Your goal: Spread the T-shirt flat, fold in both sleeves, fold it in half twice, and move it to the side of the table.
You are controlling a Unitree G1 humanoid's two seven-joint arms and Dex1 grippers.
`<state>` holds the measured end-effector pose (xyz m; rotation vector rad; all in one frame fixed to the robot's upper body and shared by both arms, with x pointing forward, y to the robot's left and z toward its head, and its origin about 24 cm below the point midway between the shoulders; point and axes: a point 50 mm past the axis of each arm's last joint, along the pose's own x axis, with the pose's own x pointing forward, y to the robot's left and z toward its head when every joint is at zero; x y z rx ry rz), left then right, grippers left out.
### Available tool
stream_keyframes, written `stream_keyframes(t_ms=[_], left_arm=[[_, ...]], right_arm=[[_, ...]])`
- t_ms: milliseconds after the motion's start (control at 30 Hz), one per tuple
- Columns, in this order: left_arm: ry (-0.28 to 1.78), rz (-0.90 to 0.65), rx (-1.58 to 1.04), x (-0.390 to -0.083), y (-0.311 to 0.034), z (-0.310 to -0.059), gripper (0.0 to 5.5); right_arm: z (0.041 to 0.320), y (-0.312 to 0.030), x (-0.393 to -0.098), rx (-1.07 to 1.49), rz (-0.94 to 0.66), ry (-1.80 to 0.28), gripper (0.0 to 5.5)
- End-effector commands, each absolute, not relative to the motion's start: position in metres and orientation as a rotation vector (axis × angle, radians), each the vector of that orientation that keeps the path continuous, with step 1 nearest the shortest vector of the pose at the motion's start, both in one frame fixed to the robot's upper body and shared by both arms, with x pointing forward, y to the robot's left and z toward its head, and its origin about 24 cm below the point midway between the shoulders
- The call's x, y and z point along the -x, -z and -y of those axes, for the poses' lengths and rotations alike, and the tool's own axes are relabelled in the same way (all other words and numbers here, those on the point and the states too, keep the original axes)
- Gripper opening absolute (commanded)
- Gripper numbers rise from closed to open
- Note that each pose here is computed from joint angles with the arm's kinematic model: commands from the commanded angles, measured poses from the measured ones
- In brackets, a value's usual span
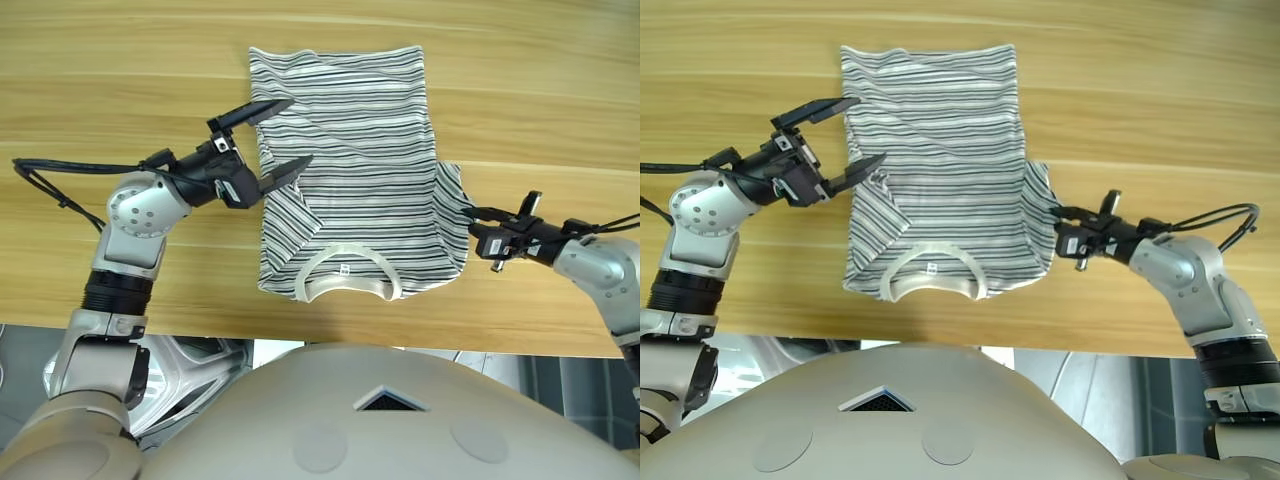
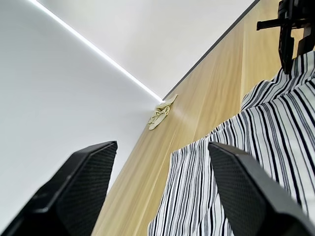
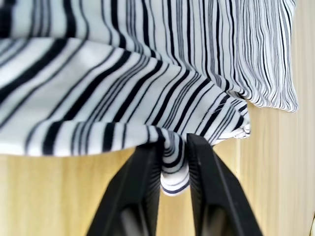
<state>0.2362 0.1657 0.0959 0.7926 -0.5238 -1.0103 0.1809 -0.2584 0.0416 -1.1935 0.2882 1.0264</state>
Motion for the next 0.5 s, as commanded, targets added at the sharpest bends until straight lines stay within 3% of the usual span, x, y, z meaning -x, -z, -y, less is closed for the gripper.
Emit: stream_keyframes(t_ms=[33, 200, 500], left_arm=[[1.02, 0.521, -0.805, -0.238, -0.095, -0.163, 3.43], [1.025, 0.533, -0.786, -0.234, -0.096, -0.161, 3.43], [1.013, 0.513, -0.804, -0.236, -0.091, -0.164, 3.43]], right_arm=[[0.275, -0.05, -0.179, 1.231, -0.333, -0.981, 0.1], [0.279, -0.068, -0.183, 1.266, -0.271, -0.925, 0.04], [0.237, -0.058, -0.18, 1.272, -0.179, -1.078, 0.04]])
